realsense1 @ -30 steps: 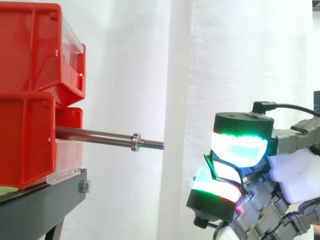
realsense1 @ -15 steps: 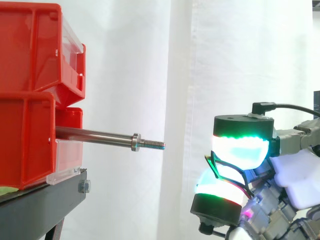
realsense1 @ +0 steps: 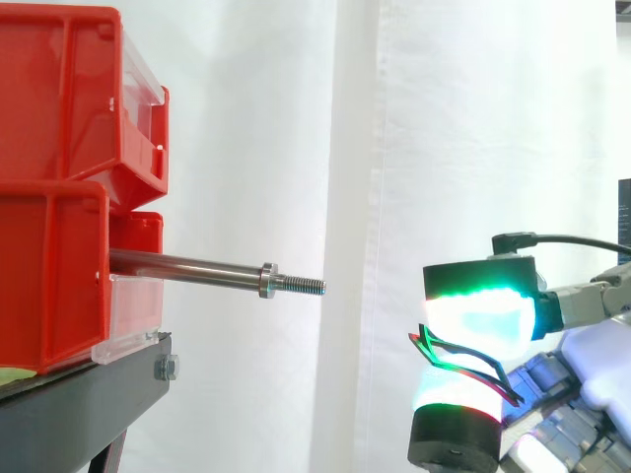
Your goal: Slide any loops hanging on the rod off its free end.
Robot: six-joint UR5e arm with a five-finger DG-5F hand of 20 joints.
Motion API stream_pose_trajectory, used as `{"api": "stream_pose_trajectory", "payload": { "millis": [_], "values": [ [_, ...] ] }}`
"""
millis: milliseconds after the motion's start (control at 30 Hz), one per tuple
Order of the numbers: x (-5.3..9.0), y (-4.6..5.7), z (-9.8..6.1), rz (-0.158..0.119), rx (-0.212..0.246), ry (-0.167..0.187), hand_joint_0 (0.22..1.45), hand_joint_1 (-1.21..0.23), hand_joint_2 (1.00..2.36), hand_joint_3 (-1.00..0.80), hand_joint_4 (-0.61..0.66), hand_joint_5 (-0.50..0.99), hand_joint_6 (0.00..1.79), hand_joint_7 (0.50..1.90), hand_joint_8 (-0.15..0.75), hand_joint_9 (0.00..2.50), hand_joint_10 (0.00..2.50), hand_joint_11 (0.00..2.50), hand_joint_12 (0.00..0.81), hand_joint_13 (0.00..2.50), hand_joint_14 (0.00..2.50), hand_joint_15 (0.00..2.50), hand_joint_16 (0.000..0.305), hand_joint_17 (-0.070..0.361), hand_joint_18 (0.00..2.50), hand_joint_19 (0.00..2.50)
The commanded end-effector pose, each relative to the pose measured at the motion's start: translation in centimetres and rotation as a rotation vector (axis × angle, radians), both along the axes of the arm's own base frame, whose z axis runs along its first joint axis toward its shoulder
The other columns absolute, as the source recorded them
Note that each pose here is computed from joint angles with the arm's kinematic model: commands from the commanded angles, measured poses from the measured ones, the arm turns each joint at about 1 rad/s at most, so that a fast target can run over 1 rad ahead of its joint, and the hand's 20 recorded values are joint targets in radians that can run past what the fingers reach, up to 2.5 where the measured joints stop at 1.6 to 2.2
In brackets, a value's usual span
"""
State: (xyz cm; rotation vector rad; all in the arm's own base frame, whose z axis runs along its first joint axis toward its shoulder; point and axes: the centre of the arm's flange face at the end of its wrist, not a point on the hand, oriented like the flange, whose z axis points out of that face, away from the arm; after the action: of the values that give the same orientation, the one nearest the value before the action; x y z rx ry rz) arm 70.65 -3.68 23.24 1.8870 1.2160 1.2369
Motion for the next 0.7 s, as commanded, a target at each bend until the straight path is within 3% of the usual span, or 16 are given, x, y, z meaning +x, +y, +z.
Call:
{"api": "stream_pose_trajectory", "payload": {
  "millis": [0, 667],
  "values": [
    [-0.06, 0.14, 0.04, -0.011, 0.02, 0.006, 0.61, -0.63, 1.01, -0.26, 0.11, -0.13, 0.85, 0.96, 0.28, 0.99, 0.01, 0.38, 0.322, 0.58, 0.0, 0.14, 0.043, 0.097, 0.66, 0.37],
    [-0.08, 0.43, -0.02, -0.008, 0.017, 0.007, 0.59, -0.57, 1.0, -0.44, 0.12, -0.12, 0.84, 0.98, 0.274, 0.95, 0.01, 0.32, 0.313, 0.57, 0.0, 0.13, 0.042, 0.095, 0.65, 0.37]
  ]
}}
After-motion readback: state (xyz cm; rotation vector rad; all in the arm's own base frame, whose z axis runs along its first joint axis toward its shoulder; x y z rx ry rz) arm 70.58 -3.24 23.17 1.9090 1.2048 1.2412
